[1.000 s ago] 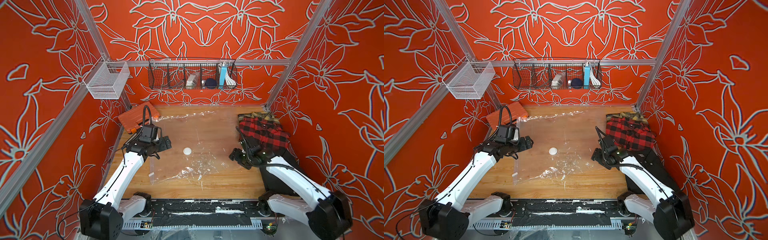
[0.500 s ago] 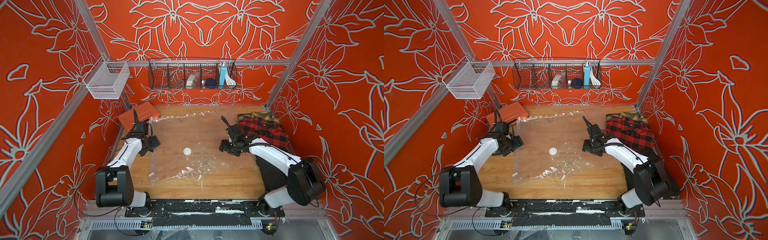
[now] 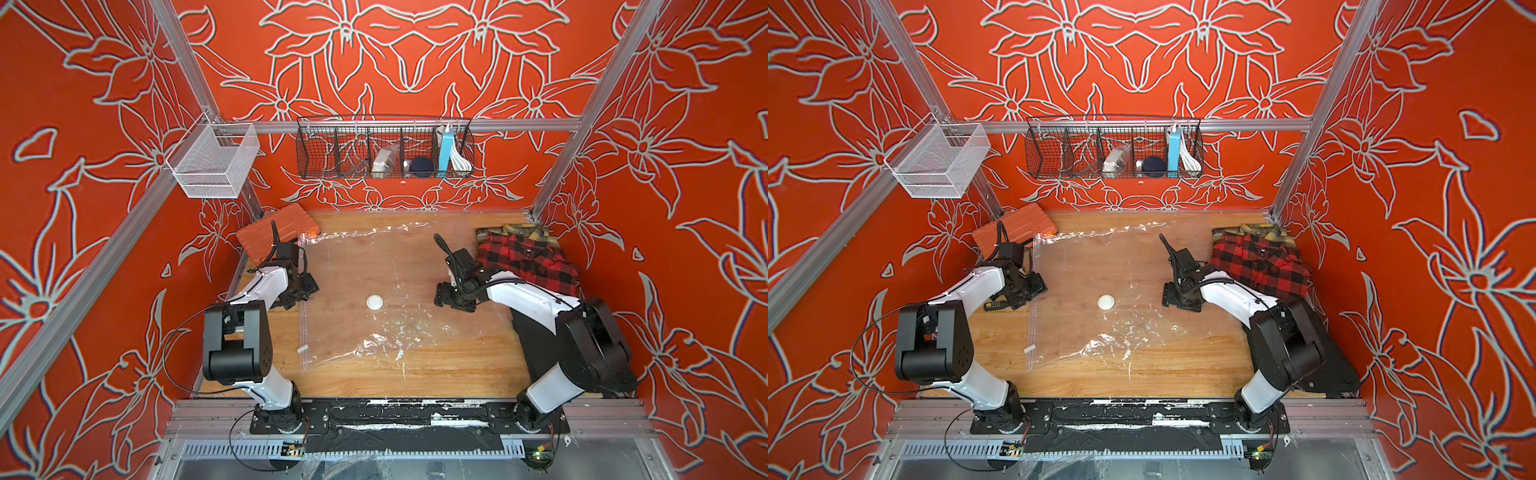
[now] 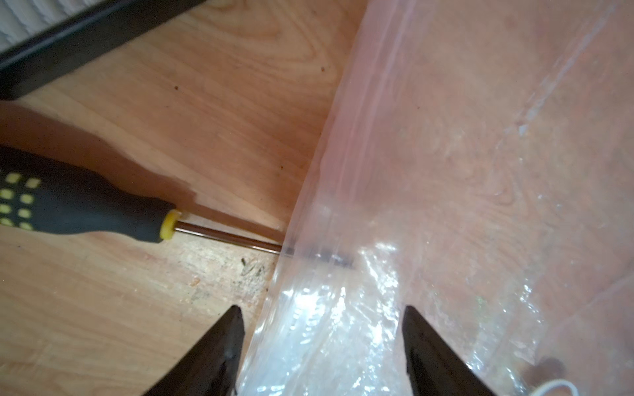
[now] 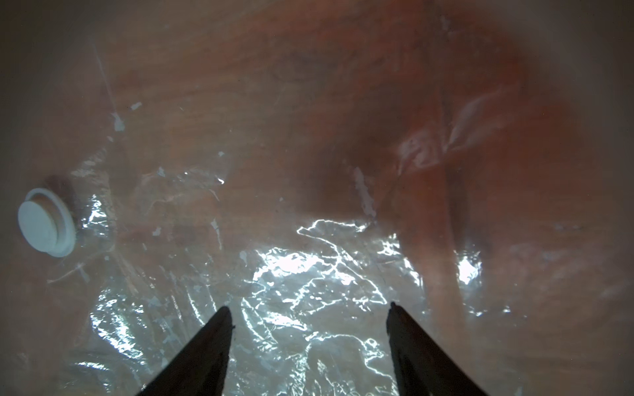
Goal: Place the folded shirt into the vacuum bag
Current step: Adjust the vacuum bag at the center of the board.
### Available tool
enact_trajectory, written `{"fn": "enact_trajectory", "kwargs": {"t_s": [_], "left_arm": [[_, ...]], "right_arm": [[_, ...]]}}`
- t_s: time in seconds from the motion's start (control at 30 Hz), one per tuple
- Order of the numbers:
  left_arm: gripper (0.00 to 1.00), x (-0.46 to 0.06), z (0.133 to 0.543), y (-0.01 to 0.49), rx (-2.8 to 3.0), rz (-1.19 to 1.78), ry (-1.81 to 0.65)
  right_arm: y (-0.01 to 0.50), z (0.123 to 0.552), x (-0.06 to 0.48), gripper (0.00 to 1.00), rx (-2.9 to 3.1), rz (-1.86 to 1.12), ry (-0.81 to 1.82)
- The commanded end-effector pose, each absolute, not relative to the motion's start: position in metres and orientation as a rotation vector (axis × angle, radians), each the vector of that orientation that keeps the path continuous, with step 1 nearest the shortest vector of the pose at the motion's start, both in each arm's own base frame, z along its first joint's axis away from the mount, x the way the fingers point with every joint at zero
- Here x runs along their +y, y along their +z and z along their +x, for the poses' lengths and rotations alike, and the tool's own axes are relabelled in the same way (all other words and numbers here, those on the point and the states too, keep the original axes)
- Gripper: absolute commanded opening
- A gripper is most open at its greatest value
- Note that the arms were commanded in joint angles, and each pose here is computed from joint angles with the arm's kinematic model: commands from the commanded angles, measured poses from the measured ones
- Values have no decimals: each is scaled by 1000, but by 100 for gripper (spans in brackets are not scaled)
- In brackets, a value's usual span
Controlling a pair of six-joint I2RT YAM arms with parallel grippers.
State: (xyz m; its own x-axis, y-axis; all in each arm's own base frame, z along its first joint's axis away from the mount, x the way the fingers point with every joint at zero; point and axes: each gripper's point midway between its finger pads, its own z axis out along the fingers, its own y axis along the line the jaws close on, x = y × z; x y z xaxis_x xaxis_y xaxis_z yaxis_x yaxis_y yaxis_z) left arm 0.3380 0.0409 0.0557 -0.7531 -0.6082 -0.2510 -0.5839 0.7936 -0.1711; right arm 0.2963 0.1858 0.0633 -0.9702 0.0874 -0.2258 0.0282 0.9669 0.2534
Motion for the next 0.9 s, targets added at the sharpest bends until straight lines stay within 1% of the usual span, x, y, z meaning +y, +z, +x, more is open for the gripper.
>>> {"fn": "enact_trajectory", "kwargs": {"t_s": [0.0, 0.13, 0.3, 0.33, 0.43, 0.5, 0.63, 0.87], "left_arm": [[71, 39, 336, 45, 2701, -919, -74], [67, 35, 335, 32, 2737, -910, -54], [57, 26, 332, 23, 2771, -877, -26], [53, 26, 332, 24, 2771, -875, -21], [35, 25, 332, 33, 2755, -868, -25], [20, 24, 331, 42, 2731, -868, -28], [1, 15, 327, 64, 2661, -858, -100], [0, -2, 316, 107, 2617, -795, -204]], "right_arm": [[63, 302, 191, 74, 2878, 42, 365], [50, 298, 190, 73, 2906, 45, 348], [43, 296, 188, 73, 2920, 40, 331], [41, 295, 187, 73, 2926, 39, 323], [36, 294, 185, 72, 2935, 34, 309], [31, 293, 183, 72, 2939, 31, 289], [25, 297, 185, 71, 2945, 31, 288], [10, 307, 191, 69, 2953, 89, 286]]}}
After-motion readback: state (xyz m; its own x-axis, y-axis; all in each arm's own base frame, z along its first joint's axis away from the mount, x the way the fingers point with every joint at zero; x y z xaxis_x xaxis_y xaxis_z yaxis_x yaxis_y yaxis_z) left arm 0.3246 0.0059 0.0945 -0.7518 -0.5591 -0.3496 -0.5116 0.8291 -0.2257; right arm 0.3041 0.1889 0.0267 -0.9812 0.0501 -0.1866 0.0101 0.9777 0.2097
